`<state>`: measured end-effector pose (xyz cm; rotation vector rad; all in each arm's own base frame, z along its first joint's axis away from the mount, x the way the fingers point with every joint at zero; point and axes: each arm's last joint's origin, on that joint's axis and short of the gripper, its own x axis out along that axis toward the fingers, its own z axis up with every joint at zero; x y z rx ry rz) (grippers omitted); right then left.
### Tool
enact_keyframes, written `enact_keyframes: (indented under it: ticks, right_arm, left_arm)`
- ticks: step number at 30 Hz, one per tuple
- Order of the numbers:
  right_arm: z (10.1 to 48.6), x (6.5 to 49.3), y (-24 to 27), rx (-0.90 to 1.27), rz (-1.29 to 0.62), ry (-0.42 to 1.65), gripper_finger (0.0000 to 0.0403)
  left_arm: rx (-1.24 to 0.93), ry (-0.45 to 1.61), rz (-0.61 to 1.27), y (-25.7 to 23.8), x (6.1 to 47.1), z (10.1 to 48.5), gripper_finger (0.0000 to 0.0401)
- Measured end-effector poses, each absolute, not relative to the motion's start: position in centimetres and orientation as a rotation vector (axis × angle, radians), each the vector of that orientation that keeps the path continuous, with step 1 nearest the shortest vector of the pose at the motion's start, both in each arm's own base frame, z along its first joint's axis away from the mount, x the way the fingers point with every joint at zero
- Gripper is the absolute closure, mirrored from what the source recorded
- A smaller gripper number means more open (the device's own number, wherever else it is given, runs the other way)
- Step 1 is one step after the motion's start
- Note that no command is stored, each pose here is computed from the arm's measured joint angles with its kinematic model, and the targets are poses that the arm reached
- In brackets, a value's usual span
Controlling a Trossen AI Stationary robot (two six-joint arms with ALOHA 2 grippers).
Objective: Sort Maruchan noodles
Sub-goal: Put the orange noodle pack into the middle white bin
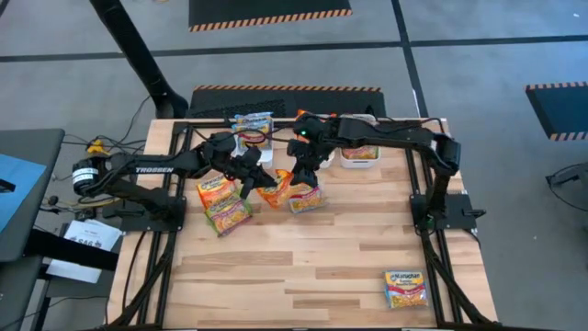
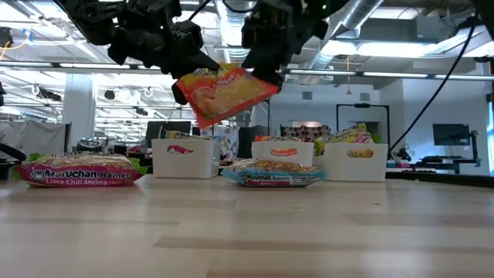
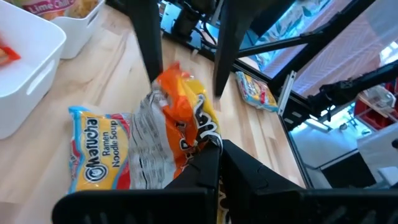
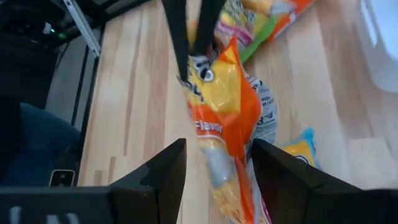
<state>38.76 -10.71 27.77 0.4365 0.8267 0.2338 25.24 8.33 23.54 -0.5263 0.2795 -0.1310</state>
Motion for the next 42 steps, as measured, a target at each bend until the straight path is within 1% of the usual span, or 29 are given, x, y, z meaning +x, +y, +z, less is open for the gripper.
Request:
enact_keyframes:
  ticks: [5,8,10,16,17,22,27,30,33,38,42]
  right_arm:
    - [26.5,39.5,-10.7,0.449,0.236,0.851,0.02]
    - [26.4,39.7,-10.6,0.469,0.214,0.849,0.0224]
    - [26.5,39.9,-10.5,0.461,0.177,0.838,0.0253]
    - [26.6,40.1,-10.3,0.515,0.129,0.837,0.0376]
    - [26.6,40.1,-10.2,0.517,0.128,0.837,0.0388]
    - [26.7,40.1,-10.0,0.515,0.126,0.839,0.0394]
    - [26.8,39.9,-10.0,0.519,0.122,0.848,0.0397]
    - [27.0,39.6,-10.3,0.524,0.115,0.878,0.0398]
    - [27.3,39.4,-10.4,0.512,0.107,0.896,0.0398]
    - [28.5,38.5,-11.2,0.471,0.033,0.98,0.0398]
    - [29.4,37.5,-12.3,0.406,-0.038,1.05,0.0399]
  left_arm:
    - [-0.526,0.277,-0.116,8.5,25.2,23.5,0.0401]
    - [-0.523,0.272,-0.112,8.5,25.2,23.6,0.0401]
    - [-0.522,0.271,-0.111,8.5,25.2,23.6,0.0401]
    - [-0.514,0.257,-0.081,8.6,25.3,23.7,0.0401]
    - [-0.511,0.249,-0.071,8.6,25.3,23.7,0.0401]
    - [-0.526,0.216,-0.02,9.0,25.3,23.9,0.0401]
    - [-0.578,0.194,-0.044,9.8,25.0,24.2,0.0394]
    - [-0.577,0.187,-0.085,10.1,24.8,24.4,0.0376]
    - [-0.577,0.185,-0.08,10.2,24.7,24.4,0.035]
    - [-0.568,0.134,0.05,10.8,24.7,24.6,0.0309]
    - [-0.566,0.025,0.088,11.7,24.4,25.5,0.0296]
